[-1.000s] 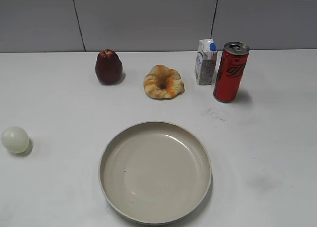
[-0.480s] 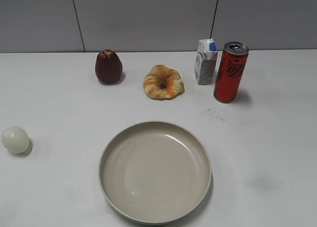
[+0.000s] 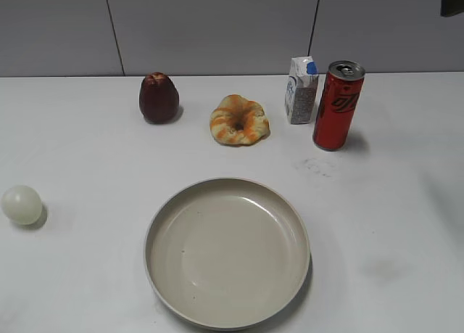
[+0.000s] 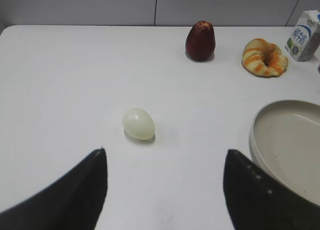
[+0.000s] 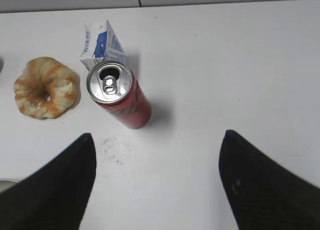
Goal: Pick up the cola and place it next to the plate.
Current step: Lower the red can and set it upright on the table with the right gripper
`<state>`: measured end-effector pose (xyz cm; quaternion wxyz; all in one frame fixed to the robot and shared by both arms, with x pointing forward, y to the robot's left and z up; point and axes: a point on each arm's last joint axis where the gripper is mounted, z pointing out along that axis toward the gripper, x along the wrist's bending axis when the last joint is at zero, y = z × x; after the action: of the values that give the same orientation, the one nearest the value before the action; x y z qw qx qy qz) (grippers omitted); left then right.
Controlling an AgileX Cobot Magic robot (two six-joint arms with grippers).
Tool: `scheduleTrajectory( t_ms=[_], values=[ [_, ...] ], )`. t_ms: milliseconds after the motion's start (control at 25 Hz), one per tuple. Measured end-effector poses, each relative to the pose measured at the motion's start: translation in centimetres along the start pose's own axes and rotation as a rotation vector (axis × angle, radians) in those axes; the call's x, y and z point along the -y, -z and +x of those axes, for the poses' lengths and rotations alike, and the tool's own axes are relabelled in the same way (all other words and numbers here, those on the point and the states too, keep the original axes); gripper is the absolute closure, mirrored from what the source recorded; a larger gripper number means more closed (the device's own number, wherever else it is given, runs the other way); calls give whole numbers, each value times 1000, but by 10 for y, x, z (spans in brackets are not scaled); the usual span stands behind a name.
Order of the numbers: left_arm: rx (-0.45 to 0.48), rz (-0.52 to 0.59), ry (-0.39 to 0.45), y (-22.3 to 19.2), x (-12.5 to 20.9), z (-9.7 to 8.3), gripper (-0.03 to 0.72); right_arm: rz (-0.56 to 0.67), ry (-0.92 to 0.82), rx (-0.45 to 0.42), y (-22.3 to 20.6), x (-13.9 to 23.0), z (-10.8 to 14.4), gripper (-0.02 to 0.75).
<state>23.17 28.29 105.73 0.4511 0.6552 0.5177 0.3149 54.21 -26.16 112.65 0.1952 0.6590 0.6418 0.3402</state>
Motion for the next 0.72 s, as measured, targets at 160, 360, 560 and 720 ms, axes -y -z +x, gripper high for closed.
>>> scheduleTrajectory(
  t_ms=[160,360,560,720],
  values=[
    [0,0,0,0,0,0,136,136,-16,-22,-36,-30,5,162],
    [0,0,0,0,0,0,136,241,35,-40,-81,-53,22,162],
    [0,0,0,0,0,0,136,266,205,28,-120,-48,52,121],
    [0,0,0,0,0,0,136,273,217,21,-149,-36,67,88]
  ],
)
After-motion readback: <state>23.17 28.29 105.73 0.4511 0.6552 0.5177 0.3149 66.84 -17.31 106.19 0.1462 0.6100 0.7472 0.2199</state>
